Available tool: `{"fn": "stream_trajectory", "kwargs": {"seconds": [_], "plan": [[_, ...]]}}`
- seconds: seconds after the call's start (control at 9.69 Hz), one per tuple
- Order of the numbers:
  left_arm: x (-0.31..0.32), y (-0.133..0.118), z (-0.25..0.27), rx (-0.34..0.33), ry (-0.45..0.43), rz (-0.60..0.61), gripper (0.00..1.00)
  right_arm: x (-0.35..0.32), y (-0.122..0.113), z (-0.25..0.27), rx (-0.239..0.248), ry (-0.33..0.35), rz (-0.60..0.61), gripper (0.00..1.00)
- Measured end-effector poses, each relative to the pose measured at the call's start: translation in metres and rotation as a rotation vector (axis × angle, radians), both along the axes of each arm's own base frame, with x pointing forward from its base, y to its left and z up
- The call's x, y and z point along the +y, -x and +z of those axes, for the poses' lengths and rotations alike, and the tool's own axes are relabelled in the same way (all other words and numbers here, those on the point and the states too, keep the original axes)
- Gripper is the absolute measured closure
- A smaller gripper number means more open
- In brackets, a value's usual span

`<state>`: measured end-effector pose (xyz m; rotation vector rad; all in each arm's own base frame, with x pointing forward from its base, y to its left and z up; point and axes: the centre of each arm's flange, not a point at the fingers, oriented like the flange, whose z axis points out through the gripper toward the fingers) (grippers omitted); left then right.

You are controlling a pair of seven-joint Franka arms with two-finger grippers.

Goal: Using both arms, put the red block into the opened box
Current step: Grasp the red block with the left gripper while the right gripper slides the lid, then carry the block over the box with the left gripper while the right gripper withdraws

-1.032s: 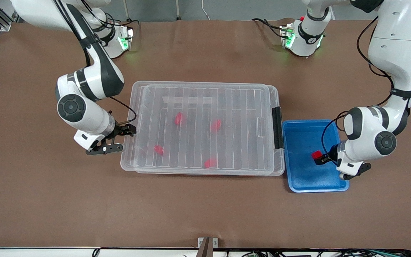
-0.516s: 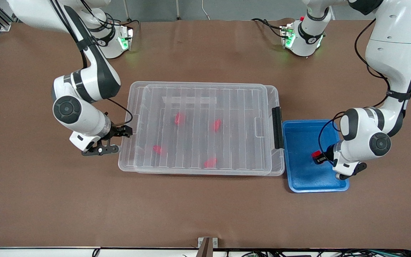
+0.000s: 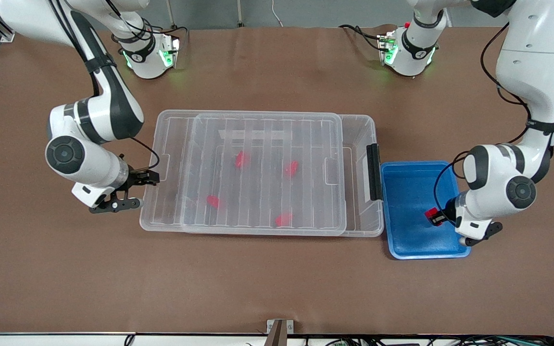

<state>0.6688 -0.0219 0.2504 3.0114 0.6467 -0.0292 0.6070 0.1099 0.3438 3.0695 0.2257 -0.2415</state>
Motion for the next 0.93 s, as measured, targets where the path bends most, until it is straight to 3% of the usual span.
{"fn": "stream_trajectory", "kwargs": {"seconds": [0.31,0.52,0.93], "plan": [[-0.061,0.012,0.113,-0.017,-0.005,-0.102,0.65,-0.038,-0.003,-0.001,0.025,-0.005,0.017,0.00],[-0.120,0.033,0.163,0.020,-0.015,-0.152,0.65,-0.067,-0.005,-0.001,0.039,-0.009,0.015,0.00],[-0.243,0.078,0.154,0.106,-0.011,-0.173,0.65,-0.095,-0.007,0.001,0.039,-0.004,0.012,0.00]]}}
